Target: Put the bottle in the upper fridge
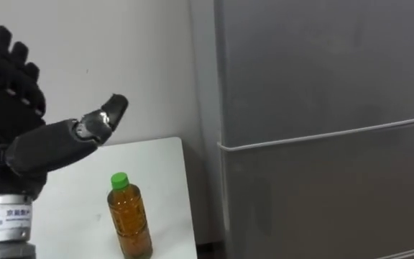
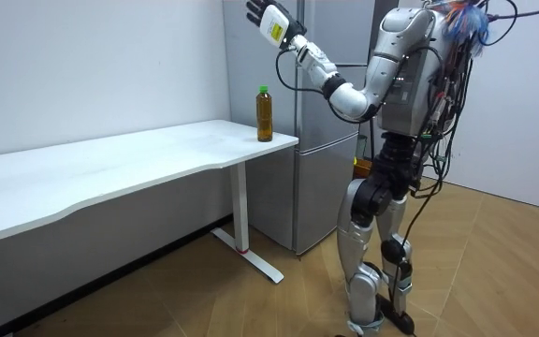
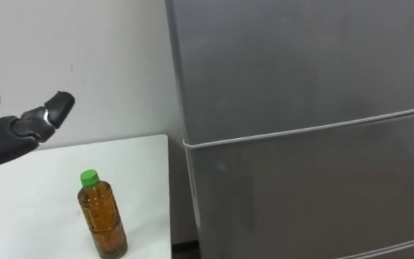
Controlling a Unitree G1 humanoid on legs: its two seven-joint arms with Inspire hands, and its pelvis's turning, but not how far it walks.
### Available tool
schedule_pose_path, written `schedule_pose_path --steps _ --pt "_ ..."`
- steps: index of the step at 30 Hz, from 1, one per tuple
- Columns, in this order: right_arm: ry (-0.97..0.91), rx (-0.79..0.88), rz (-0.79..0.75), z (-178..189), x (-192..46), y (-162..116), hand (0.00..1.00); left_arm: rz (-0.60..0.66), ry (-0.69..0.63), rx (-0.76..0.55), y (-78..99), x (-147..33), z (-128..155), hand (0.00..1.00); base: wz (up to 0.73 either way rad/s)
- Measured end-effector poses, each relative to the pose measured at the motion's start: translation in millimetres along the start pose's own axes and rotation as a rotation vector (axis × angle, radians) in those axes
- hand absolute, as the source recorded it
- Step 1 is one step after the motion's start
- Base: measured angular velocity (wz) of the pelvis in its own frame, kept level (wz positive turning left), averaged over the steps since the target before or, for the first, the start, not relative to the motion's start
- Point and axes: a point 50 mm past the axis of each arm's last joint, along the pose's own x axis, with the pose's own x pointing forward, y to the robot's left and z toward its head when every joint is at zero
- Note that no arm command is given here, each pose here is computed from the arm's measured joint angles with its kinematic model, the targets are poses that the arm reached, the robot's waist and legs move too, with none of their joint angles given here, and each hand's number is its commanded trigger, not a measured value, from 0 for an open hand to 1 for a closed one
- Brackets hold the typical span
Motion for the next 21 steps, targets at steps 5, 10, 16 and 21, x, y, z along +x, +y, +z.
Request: schedule_pose_path --steps 5,10,16,21 --pt "0.011 0.001 0.010 2.5 0.8 0.3 0.00 -0.080 0.055 -0.001 -6.0 0.7 -5.4 0.00 0.00" --pt "0.027 0.006 0.009 2.6 1.0 -0.6 0.00 -0.144 0.105 -0.091 -10.5 0.6 -9.5 0.00 0.00" --pt "0.024 0.004 0.013 4.6 1.8 0.6 0.00 -0.260 0.079 -0.179 -29.5 8.8 -5.0 0.00 0.02" --pt "0.024 -0.003 0.014 6.3 2.6 1.4 0.00 -0.364 0.037 -0.198 -45.4 13.1 2.9 0.00 -0.01"
